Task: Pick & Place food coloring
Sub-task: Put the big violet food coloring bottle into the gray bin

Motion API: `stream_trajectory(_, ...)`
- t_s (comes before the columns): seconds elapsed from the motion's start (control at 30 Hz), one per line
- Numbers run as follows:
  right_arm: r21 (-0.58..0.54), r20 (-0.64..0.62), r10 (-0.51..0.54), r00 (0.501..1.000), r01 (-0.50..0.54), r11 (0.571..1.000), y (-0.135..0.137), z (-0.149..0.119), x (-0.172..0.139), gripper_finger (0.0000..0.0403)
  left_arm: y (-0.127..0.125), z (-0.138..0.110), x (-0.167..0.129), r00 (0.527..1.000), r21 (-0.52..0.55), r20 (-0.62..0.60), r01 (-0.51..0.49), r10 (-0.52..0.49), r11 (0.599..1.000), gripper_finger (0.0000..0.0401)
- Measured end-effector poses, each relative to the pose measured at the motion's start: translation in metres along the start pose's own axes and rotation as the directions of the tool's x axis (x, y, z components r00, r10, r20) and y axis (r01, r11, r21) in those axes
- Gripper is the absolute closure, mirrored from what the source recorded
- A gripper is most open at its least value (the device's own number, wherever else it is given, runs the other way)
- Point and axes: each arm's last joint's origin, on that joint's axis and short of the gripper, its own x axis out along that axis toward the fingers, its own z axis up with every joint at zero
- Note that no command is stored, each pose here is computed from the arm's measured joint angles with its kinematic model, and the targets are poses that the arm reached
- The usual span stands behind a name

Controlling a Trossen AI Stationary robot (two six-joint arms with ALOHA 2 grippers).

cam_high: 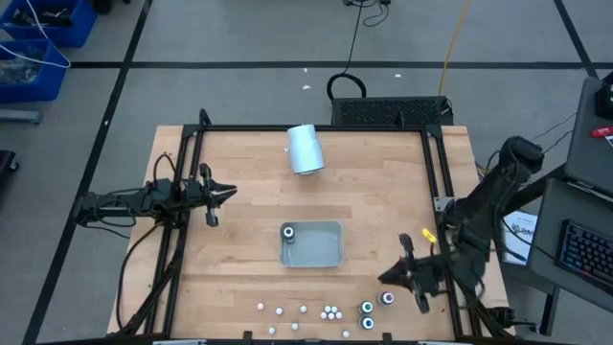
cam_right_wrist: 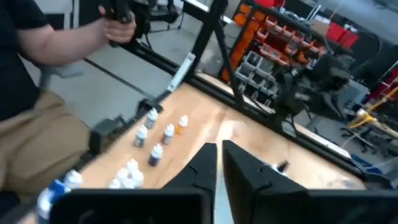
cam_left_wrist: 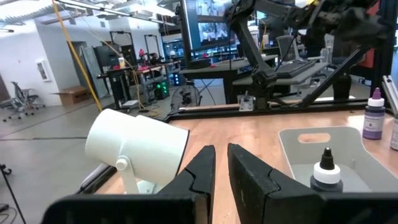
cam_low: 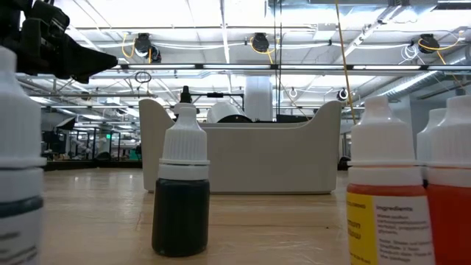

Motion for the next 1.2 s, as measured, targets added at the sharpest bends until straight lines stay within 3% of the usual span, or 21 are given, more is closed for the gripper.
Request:
stream_trajectory(0.2, 0.104, -0.045, 0.002, 0.999, 0.002, 0.995, 0.021, -0.008, 0.003, 0.0288, 0.0, 0.0, 0.0, 1.0, -0.024, 0.001, 0.0, 0.0, 1.0, 0.035)
stream_trajectory(0.4, 0.149, -0.087, 0.114, 0.99, -0.1, 0.984, 0.04, -0.023, 0.007, 0.0195, 0.0, 0.0, 0.0, 1.0, -0.025, 0.001, 0.0, 0.0, 1.0, 0.035)
stream_trajectory(0.5, 0.16, -0.12, 0.123, 0.985, -0.103, 0.982, 0.047, -0.03, 0.011, 0.0166, 0.0, 0.0, 0.0, 1.0, -0.027, 0.001, 0.0, 0.0, 1.0, 0.035)
stream_trajectory(0.97, 0.228, -0.206, 0.139, 0.969, -0.091, 0.969, 0.065, -0.049, 0.015, 0.0149, 0.0, 0.0, 0.0, 1.0, -0.03, 0.0, 0.001, -0.001, 1.0, 0.035)
stream_trajectory(1.2, 0.286, -0.216, 0.102, 0.971, -0.036, 0.957, 0.066, -0.075, 0.007, 0.0149, 0.0, 0.0, 0.0, 1.0, -0.029, 0.0, 0.0, 0.0, 1.0, 0.035)
